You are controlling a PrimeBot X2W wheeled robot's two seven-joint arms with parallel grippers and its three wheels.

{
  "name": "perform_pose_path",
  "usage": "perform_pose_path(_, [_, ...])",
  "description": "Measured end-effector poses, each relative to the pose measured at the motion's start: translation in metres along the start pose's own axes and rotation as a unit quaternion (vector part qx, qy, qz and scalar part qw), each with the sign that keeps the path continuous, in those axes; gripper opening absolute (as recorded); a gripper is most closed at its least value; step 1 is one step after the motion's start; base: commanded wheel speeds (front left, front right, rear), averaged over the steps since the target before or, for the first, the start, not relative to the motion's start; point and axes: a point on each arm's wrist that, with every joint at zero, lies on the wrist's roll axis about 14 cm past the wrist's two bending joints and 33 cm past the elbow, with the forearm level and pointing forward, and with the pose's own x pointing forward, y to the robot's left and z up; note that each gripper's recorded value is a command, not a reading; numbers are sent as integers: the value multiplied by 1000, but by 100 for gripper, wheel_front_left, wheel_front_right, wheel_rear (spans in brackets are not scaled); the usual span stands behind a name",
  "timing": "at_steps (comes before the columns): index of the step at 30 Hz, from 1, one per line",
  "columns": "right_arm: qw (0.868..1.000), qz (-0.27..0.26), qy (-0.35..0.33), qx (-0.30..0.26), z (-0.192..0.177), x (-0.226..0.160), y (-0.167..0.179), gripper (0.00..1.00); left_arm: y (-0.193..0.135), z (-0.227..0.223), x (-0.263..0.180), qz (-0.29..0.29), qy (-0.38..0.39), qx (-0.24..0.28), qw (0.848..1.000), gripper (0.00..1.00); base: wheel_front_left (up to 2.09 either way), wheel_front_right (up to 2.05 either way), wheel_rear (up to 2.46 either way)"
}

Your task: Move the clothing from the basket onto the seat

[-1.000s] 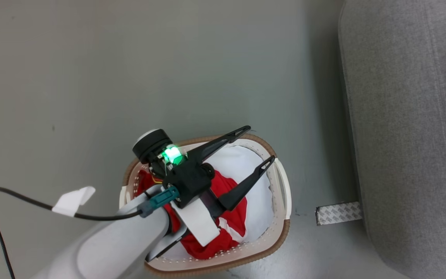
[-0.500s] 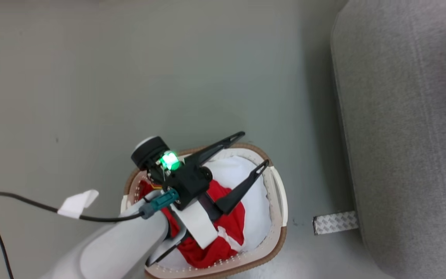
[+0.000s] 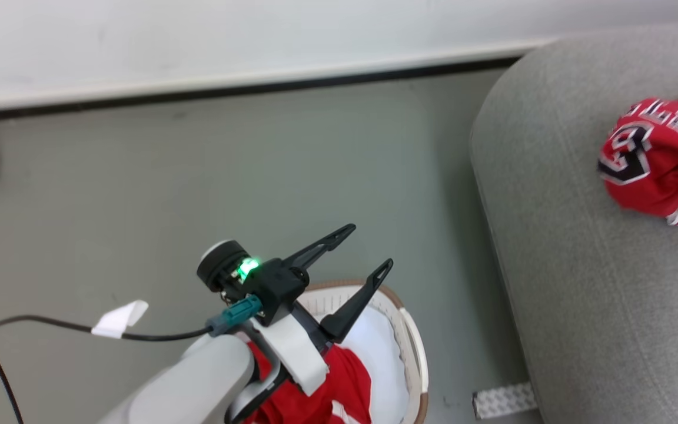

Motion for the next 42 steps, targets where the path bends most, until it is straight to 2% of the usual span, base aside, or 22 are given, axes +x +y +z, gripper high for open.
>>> perform_pose_path(5, [998, 12, -64, 18, 35, -22, -4, 100, -3, 29, -9, 29, -23, 12, 999, 100, 0, 0, 0])
perform_pose_path(9, [989, 35, -134, 43, 70, -42, 7, 100, 4, 52, -22, 68, -41, 23, 997, 100, 0, 0, 0])
perform_pose_path(15, [971, 84, -209, 83, 104, -71, 40, 100, 29, 81, -55, 151, -66, 36, 986, 100, 0, 0, 0])
perform_pose_path(20, [948, 125, -270, 112, 130, -96, 78, 100, 53, 92, -91, 224, -77, 41, 971, 100, 0, 0, 0])
perform_pose_path(25, [934, 153, -294, 137, 126, -119, 111, 100, 63, 88, -126, 283, -75, 34, 955, 100, 0, 0, 0])
perform_pose_path(30, [920, 166, -303, 186, 113, -135, 138, 100, 74, 80, -159, 339, -73, 21, 938, 100, 0, 0, 0])
perform_pose_path(36, [923, 166, -274, 215, 75, -142, 162, 100, 89, 67, -198, 403, -66, 11, 913, 100, 0, 0, 0])
perform_pose_path(42, [926, 157, -255, 229, 51, -150, 168, 100, 88, 53, -219, 433, -56, 6, 900, 100, 0, 0, 0])
